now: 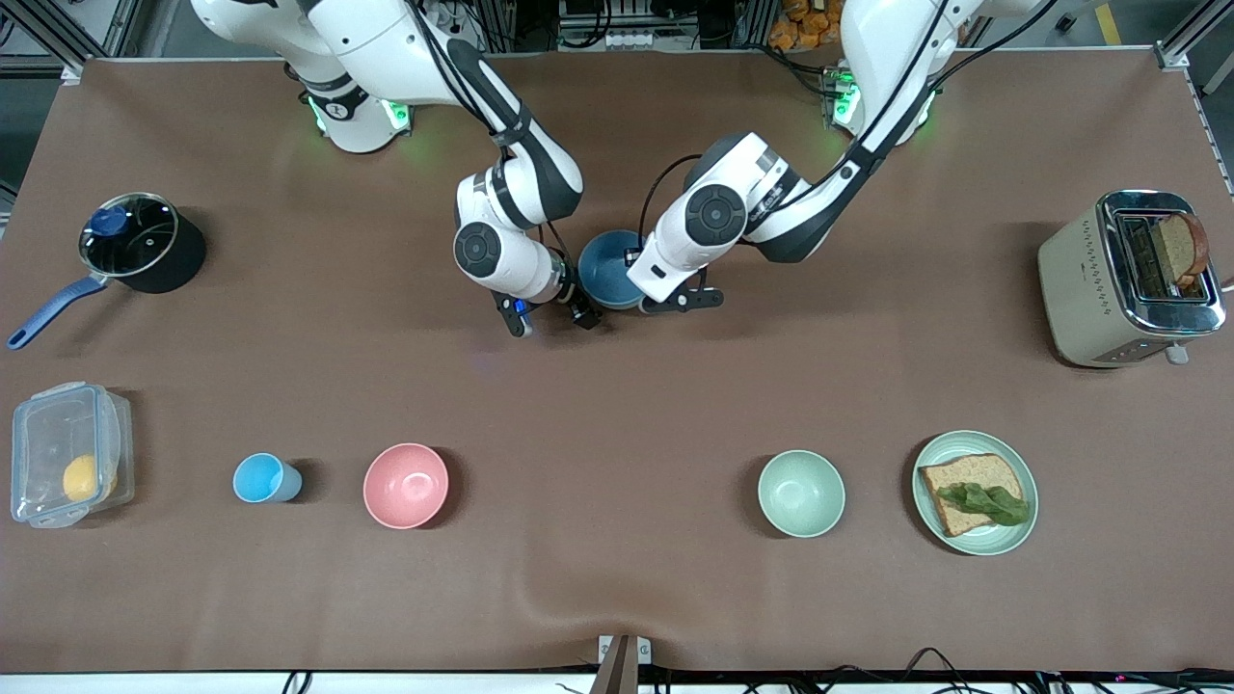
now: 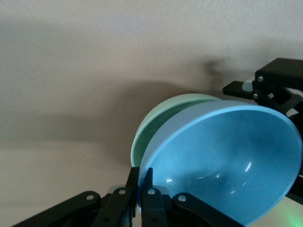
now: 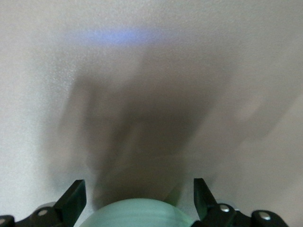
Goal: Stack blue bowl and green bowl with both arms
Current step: 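Open the left gripper and lift it away while the right gripper withdraws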
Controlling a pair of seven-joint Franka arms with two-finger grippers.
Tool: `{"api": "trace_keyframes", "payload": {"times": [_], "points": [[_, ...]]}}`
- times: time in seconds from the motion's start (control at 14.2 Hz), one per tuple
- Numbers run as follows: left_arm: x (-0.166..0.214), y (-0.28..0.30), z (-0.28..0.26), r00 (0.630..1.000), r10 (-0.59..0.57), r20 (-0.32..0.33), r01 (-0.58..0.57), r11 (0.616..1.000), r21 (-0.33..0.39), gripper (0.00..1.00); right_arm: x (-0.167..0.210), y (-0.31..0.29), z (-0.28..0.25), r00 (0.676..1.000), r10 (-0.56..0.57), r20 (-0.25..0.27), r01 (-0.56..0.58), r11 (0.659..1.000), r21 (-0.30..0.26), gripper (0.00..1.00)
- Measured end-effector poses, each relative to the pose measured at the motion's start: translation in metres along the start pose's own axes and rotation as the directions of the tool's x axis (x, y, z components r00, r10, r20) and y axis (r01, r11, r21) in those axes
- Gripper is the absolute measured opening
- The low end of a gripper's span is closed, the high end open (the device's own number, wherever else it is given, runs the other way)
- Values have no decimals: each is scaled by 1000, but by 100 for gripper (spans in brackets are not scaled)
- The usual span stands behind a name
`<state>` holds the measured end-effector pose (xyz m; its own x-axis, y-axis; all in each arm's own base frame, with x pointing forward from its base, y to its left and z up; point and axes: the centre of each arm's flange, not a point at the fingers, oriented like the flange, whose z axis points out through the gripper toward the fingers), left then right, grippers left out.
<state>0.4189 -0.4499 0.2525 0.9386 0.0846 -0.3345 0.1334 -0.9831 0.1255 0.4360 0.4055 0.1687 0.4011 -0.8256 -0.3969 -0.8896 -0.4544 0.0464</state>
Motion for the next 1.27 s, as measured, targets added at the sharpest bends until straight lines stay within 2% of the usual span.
{"api": "trace_keyframes", "payload": {"times": [0.49,0.56,0.92,1.06,1.2,1.27], "points": [[3,-3,17,1000,-8,27,8,1000,10,6,0,0,0,1000,0,0,0,1000,-1,100],[3,-3,18,1000,-8,28,8,1000,10,11,0,0,0,1000,-1,0,1,1000,-2,100],[9,-2,2,998,-59,12,59,998,-3,60,0,0,0,1000,-2,1,2,1000,-4,100],[15,-2,-30,997,-82,-6,82,997,-8,80,2,0,0,1000,-13,1,13,1000,-5,100],[30,-13,-85,993,-118,-32,117,993,-20,99,8,0,-3,1000,-17,8,18,1000,-22,100],[41,-24,-117,989,-140,-48,139,990,-27,100,15,-2,-8,1000,-28,13,29,999,-30,100]]}}
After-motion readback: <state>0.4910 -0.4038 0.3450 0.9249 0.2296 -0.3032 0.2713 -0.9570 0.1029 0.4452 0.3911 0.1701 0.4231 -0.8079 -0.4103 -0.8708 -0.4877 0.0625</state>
